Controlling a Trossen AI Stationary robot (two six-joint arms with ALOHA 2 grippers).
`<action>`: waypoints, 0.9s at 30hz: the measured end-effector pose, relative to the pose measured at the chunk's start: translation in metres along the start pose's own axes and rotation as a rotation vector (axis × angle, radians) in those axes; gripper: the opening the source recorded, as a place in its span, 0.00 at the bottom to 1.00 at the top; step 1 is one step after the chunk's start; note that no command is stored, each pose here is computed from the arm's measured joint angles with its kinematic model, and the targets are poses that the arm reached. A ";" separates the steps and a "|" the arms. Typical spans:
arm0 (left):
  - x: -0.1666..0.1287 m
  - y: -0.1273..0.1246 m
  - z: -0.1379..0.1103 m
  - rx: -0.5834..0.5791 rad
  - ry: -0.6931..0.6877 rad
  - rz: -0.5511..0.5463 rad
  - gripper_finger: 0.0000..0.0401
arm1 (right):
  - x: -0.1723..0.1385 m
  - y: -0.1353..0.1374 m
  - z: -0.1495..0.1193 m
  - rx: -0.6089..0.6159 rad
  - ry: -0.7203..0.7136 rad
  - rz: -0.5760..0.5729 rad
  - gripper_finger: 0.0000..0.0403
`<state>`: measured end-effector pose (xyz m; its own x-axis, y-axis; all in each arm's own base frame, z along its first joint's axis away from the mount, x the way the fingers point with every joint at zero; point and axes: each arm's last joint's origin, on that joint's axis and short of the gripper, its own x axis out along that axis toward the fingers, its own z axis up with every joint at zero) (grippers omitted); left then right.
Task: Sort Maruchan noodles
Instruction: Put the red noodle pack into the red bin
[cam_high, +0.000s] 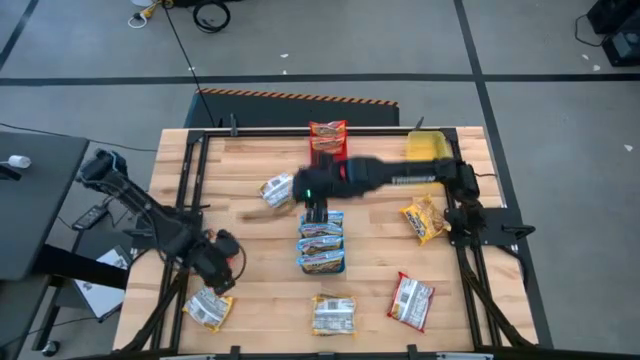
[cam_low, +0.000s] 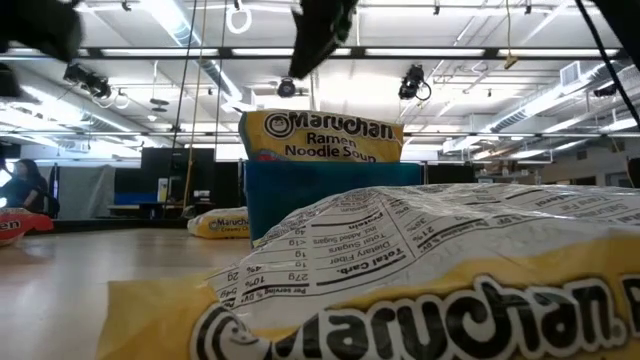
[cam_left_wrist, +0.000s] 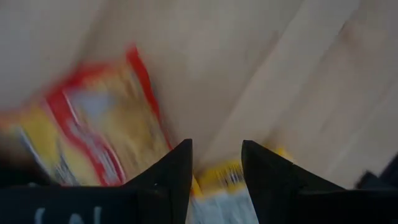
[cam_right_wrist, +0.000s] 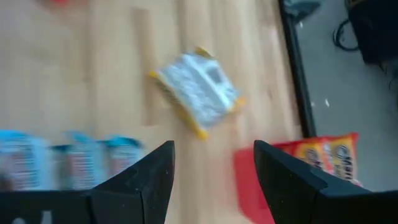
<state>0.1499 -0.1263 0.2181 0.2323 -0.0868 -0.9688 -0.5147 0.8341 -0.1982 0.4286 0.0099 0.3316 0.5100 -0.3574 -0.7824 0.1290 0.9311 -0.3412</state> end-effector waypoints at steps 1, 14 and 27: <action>0.002 -0.002 -0.005 -0.027 0.027 0.001 0.35 | -0.005 0.014 0.000 -0.010 -0.010 0.003 0.55; 0.038 -0.017 -0.043 -0.162 0.111 0.222 0.35 | -0.061 0.173 -0.052 -0.071 -0.014 0.062 0.55; 0.059 -0.075 -0.018 0.074 -0.120 -0.186 0.35 | -0.094 0.215 -0.074 0.011 -0.055 0.123 0.55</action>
<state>0.1879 -0.2037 0.1732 0.4160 -0.1813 -0.8911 -0.3931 0.8478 -0.3560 0.3460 0.2385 0.2930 0.5685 -0.2364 -0.7880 0.0719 0.9684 -0.2386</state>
